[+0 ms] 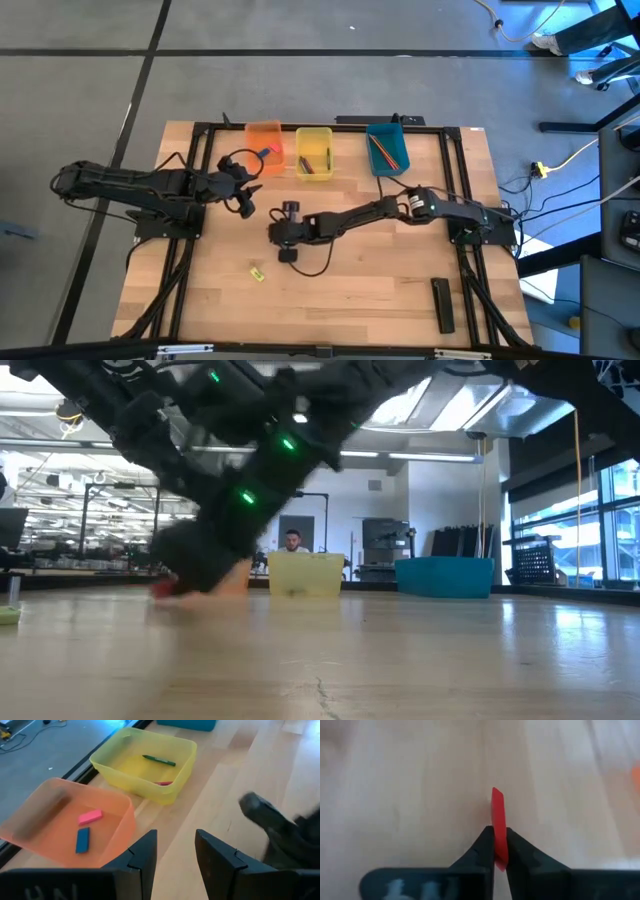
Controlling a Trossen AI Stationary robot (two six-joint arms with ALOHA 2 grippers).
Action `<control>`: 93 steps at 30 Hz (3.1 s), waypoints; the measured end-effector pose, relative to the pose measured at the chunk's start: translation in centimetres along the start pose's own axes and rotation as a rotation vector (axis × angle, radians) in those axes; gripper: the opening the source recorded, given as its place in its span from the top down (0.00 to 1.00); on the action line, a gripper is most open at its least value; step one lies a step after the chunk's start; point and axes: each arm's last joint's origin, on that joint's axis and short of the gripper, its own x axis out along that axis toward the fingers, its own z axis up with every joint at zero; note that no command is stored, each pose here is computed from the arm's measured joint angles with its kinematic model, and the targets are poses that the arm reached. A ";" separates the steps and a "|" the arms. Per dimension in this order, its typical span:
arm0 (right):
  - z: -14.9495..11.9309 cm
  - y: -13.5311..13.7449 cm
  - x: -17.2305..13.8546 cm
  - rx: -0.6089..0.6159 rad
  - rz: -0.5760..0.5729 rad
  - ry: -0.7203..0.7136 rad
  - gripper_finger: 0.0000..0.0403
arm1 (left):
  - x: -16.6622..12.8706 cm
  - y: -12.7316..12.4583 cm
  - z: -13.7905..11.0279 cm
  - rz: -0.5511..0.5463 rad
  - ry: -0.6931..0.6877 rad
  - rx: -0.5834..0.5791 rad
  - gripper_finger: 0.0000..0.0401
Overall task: Sort crayons/erasers/pens/pencils in bins
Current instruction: Put the red eraser into the orange bin
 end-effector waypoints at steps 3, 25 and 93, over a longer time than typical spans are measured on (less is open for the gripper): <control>-1.5 -0.3 -0.8 0.059 -0.009 -0.055 0.91 | 0.0 -0.2 -0.1 -0.031 0.008 0.028 0.69; -3.8 -3.2 -8.7 0.167 0.019 -0.406 0.92 | 3.7 -3.3 -1.9 -0.430 -0.182 0.268 0.69; -3.0 -6.4 -11.8 0.292 -0.187 -0.322 0.62 | 4.1 -1.6 0.3 0.055 -0.196 0.351 0.99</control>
